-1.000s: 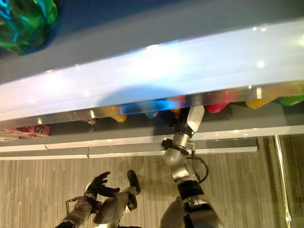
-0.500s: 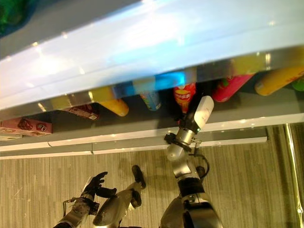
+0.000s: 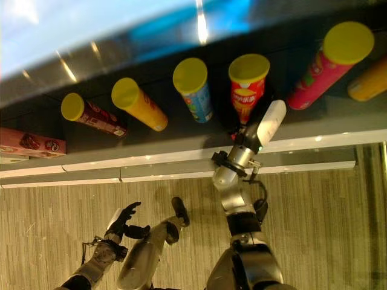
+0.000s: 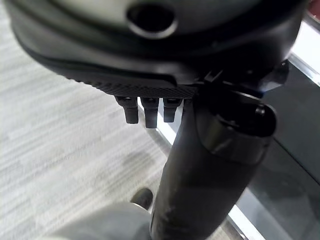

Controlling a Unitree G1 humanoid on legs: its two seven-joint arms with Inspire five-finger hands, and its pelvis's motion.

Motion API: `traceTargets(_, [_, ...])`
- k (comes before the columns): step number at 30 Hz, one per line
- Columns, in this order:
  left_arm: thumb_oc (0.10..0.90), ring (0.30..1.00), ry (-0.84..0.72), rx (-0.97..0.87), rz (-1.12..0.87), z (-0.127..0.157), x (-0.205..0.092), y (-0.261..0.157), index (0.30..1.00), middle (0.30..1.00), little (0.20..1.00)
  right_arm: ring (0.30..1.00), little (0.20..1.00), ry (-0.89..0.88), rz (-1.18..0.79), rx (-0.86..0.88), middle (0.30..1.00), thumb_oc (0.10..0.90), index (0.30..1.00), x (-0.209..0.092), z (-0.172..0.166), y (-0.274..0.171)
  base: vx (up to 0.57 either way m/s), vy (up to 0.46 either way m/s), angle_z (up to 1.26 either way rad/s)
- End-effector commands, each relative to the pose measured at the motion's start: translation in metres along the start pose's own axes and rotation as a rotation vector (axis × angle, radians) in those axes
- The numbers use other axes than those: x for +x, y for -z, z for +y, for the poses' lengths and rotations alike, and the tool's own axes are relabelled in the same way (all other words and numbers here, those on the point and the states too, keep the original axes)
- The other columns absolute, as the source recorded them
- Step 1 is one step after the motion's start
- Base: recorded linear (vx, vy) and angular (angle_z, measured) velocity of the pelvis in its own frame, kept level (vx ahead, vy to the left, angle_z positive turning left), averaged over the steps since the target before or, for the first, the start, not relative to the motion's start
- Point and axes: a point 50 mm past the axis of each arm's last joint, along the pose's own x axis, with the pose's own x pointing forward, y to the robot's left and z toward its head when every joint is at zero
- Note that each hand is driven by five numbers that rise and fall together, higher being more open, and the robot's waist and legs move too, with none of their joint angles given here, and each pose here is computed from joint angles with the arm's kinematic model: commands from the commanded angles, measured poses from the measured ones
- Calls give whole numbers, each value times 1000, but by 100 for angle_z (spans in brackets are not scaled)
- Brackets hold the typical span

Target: Put the goods on the table back onto the shelves and tidy them up.

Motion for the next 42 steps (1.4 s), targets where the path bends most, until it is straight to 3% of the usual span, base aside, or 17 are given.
traceTargets(1, [800, 900, -100, 73, -44, 17, -2, 0, 900, 900, 900, 300, 300, 151, -296, 121, 300, 400, 300, 36, -10, -52, -33, 46, -3])
traceTargets(24, [800, 900, -178, 213, -30, 45, 4, 4, 900, 900, 900, 300, 300, 308, -268, -23, 300, 400, 300, 56, -30, -29, -10, -27, -11])
traceTargets(34, [800, 900, -227, 277, -48, 57, 7, 1, 900, 900, 900, 300, 300, 302, -148, 21, 300, 400, 300, 46, -29, -15, 6, -3, 4])
traceTargets(42, [800, 900, -234, 300, -38, 58, 9, 2, 900, 900, 900, 300, 300, 278, -151, 107, 300, 400, 300, 54, -14, -33, 8, 11, 3])
